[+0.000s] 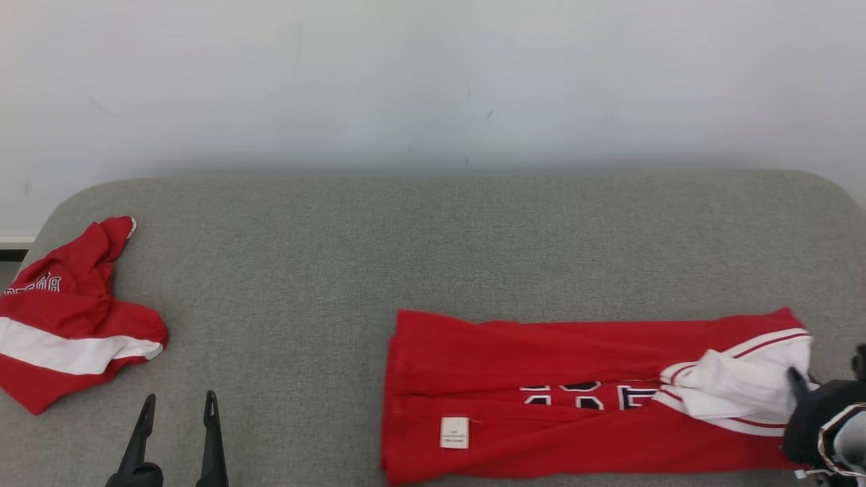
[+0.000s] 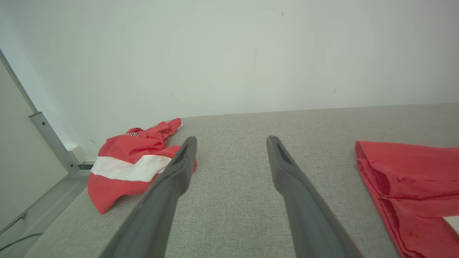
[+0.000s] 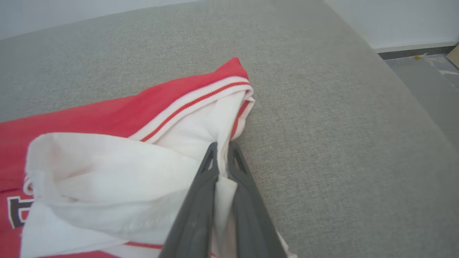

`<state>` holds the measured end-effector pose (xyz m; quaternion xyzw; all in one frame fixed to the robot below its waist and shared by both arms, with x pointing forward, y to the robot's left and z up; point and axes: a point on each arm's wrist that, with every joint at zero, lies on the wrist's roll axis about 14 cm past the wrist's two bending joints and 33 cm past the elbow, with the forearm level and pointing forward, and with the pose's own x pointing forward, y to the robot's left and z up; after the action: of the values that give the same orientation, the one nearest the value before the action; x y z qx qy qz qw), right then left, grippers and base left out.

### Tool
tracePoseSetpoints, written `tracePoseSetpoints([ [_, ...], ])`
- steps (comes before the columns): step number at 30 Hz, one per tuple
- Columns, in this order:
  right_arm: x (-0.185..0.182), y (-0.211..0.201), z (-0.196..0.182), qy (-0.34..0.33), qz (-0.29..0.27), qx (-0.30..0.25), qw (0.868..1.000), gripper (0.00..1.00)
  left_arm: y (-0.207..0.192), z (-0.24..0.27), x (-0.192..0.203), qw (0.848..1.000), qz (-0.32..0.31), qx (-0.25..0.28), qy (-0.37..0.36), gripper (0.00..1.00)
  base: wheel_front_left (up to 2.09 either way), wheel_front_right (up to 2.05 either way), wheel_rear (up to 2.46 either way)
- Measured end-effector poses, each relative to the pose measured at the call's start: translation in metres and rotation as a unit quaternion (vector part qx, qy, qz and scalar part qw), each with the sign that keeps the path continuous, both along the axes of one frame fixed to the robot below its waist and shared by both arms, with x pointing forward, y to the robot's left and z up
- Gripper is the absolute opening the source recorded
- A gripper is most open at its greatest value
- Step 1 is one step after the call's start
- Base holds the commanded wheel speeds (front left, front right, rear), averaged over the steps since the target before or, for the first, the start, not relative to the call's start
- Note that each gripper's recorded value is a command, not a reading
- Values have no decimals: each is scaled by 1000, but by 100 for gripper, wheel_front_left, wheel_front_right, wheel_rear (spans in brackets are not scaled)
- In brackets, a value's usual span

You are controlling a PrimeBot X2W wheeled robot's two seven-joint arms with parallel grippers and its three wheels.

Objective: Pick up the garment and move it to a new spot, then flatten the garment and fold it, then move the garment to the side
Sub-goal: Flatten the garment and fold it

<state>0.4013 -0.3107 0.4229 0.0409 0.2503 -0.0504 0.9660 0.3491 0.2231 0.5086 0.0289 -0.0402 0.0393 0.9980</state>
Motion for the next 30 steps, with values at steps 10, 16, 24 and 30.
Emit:
tracePoseSetpoints([
  [10,13,16,40,-80,31,-1,996,0,-9,-3,1,1000,-7,-10,2,100,0,0,0],
  [16,16,84,64,-128,112,42,984,0,-15,-1,5,1000,-16,-10,0,100,0,0,0],
  [24,4,185,89,-152,228,95,957,0,-17,-2,8,1000,-21,-13,0,100,0,0,0],
  [30,-4,256,84,-132,289,131,939,0,-21,1,11,999,-26,-18,-4,100,0,0,0],
])
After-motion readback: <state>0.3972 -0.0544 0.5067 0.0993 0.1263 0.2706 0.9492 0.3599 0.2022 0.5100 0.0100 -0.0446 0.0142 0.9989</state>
